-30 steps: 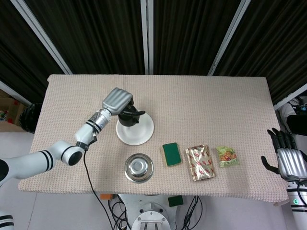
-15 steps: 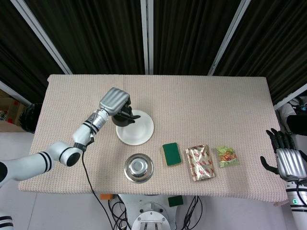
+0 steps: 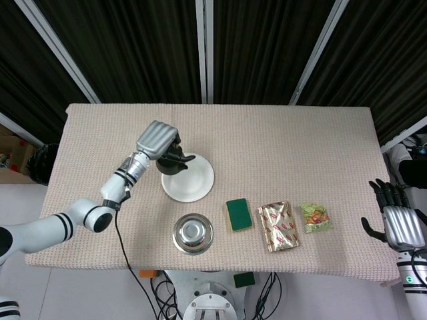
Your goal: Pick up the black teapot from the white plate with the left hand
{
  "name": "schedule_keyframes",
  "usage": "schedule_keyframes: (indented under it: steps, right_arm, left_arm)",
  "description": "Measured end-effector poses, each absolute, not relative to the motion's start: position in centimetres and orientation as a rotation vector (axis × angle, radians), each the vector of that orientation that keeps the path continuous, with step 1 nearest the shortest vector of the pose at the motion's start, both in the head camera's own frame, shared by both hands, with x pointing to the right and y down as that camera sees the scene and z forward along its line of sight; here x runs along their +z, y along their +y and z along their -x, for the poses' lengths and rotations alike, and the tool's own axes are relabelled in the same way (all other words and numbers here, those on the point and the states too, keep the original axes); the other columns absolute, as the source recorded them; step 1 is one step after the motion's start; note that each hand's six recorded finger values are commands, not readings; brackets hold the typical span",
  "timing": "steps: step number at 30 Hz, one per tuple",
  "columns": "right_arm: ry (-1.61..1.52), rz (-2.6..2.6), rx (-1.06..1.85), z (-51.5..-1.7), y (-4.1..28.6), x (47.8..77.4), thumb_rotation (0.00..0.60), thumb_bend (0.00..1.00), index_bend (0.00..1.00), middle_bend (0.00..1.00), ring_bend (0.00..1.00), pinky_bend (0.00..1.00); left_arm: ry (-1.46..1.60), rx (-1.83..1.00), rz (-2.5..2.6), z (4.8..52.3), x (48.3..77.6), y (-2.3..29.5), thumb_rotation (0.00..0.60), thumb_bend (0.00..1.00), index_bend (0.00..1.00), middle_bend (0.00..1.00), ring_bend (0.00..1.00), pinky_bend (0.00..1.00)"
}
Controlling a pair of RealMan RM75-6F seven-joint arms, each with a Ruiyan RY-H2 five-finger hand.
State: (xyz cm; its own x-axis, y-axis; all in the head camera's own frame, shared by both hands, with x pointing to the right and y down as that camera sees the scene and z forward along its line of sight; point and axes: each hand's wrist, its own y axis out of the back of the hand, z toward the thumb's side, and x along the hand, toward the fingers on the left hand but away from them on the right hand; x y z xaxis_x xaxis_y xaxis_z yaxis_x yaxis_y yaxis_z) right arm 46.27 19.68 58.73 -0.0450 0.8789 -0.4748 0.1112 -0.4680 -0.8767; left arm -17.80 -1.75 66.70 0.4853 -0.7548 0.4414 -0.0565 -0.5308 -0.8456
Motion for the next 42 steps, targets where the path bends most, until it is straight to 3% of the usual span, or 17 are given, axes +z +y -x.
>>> schedule_keyframes:
  steps: [6,15,19,23,34,38,42]
  right_arm:
    - [-1.059,1.612,1.577,-46.22,19.69,58.85,0.6,0.33,0.0,0.0,0.0,0.0]
    - [-1.062,1.612,1.576,-46.23,19.67,58.82,0.6,0.33,0.0,0.0,0.0,0.0]
    - [-1.062,1.612,1.576,-46.24,19.66,58.8,0.6,0.33,0.0,0.0,0.0,0.0]
    - [-1.064,1.611,1.574,-46.27,19.65,58.75,0.6,0.33,0.0,0.0,0.0,0.0]
    - [-1.061,1.615,1.576,-46.23,19.66,58.86,0.6,0.33,0.0,0.0,0.0,0.0]
    - [-1.06,1.616,1.577,-46.2,19.66,58.9,0.6,0.33,0.0,0.0,0.0,0.0]
    - [-1.059,1.616,1.577,-46.19,19.69,58.92,0.6,0.33,0.0,0.0,0.0,0.0]
  left_arm:
    - [0.678,-1.09,1.923,17.97,66.75,-1.75,0.128,0.19,1.0,1.0,1.0,0.78]
    - [0.677,-1.086,1.923,17.96,66.82,-1.74,0.131,0.24,1.0,1.0,1.0,0.79]
    - [0.669,-1.089,1.917,17.99,66.91,-1.68,0.172,0.25,1.0,1.0,1.0,0.79]
    - [0.66,-1.093,1.91,18.03,67.02,-1.61,0.261,0.28,1.0,1.0,1.0,0.79]
    - [0.66,-1.098,1.905,18.11,67.02,-1.64,0.341,0.29,1.0,1.0,1.0,0.79]
    - [0.663,-1.099,1.904,18.22,66.94,-1.69,0.433,0.3,1.0,1.0,1.0,0.79]
    - [0.666,-1.099,1.904,18.31,66.87,-1.72,0.471,0.3,1.0,1.0,1.0,0.8]
